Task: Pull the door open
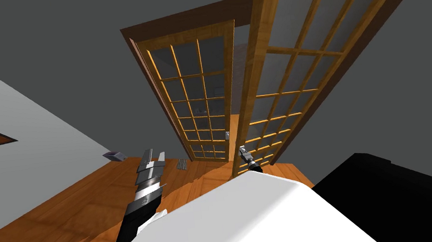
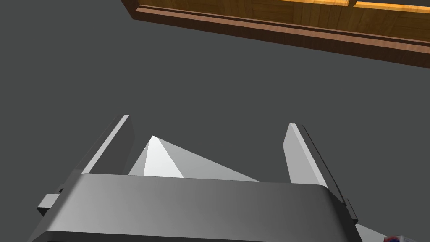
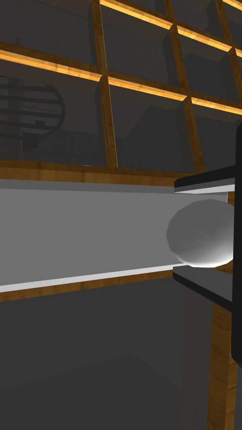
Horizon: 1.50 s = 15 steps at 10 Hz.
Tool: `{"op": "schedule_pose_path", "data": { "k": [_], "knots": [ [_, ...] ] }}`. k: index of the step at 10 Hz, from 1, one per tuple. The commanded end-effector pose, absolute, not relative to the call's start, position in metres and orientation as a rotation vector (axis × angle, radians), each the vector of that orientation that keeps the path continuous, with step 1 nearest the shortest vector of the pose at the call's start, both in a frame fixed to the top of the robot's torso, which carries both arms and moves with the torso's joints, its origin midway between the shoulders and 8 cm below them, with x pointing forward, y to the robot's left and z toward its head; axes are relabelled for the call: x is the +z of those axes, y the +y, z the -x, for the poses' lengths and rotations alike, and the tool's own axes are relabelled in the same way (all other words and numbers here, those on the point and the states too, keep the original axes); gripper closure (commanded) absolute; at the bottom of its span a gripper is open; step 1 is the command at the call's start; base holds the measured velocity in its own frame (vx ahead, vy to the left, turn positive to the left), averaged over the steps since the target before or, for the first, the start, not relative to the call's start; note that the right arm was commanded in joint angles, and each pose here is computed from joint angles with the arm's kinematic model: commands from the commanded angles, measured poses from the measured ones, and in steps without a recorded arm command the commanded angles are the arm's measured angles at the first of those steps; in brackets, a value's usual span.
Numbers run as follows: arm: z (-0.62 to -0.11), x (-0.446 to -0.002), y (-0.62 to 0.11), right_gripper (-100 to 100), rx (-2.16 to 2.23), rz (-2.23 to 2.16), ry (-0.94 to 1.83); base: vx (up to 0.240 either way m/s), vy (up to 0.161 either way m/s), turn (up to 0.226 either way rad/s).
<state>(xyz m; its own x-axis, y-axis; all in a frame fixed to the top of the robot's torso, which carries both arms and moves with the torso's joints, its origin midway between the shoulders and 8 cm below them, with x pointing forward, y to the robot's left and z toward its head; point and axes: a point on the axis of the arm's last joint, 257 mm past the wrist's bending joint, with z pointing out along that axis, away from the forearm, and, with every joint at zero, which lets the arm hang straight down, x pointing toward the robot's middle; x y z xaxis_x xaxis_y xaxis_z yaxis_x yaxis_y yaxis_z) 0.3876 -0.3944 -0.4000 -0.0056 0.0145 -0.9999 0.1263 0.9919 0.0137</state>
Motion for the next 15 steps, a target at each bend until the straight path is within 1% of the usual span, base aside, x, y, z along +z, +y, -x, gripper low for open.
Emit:
{"op": "schedule_pose_path", "data": {
  "k": [1,3,15],
  "knots": [
    [-0.3872,-0.3997,-0.3942,100,-0.088,-0.111,1.573,-0.017,-0.003,0.001],
    [-0.3872,-0.3997,-0.3942,100,-0.088,-0.111,1.573,-0.005,0.001,-0.003],
    [-0.3944,-0.3961,-0.3927,100,0.147,-0.353,1.522,-0.038,-0.014,0.039]
  ]
}}
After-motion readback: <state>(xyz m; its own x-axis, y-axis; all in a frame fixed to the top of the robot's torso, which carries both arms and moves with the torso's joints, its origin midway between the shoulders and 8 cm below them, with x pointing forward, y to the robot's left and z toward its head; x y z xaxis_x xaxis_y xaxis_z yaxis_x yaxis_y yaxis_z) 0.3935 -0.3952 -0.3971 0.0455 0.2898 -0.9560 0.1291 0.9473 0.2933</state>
